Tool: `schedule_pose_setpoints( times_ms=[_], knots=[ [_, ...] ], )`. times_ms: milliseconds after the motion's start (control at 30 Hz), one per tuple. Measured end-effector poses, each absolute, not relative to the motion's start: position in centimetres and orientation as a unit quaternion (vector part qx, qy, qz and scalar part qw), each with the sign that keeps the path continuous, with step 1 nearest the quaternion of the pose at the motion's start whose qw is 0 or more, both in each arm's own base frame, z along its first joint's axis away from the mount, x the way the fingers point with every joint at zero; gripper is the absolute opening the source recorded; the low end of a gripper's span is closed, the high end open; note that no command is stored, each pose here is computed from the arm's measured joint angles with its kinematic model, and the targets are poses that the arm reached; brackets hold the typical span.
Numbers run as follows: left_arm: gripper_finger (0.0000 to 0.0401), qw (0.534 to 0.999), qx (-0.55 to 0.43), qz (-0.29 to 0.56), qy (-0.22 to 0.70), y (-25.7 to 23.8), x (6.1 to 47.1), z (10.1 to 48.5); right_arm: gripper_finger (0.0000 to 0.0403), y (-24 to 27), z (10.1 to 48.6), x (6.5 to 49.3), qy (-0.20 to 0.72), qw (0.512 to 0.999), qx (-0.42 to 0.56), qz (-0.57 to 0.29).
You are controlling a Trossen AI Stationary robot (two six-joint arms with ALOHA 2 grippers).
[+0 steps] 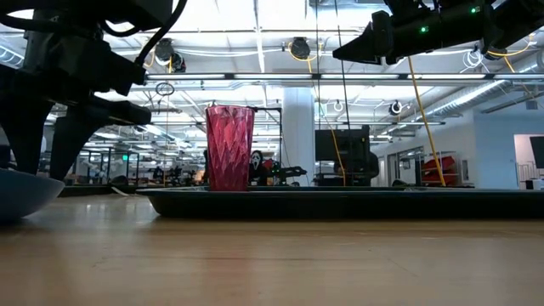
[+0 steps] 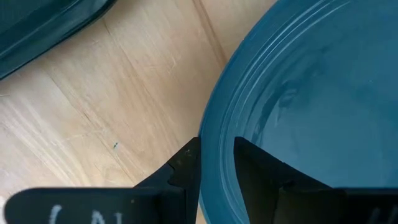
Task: Pick and place plate/cup/fork/spoon on tray
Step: Put the blue plate to the left of the black spoon on the black tray
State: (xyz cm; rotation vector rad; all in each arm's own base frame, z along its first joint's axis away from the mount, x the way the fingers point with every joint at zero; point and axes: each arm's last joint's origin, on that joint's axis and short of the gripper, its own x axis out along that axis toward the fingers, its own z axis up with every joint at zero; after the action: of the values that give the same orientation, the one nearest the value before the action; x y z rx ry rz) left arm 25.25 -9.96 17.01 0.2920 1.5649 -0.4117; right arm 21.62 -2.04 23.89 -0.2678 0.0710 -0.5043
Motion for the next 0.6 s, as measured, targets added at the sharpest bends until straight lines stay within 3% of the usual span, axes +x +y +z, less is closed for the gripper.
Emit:
schedule_pose_setpoints(
  times_ms=[600],
  knots=[
    [0.0099,0.682,0.122,-0.175,0.699,-10.2,25.9,18.7,0.0141,-2.0,23.9,21.6,0.035,0.959,-0.132,-0.249]
  ],
)
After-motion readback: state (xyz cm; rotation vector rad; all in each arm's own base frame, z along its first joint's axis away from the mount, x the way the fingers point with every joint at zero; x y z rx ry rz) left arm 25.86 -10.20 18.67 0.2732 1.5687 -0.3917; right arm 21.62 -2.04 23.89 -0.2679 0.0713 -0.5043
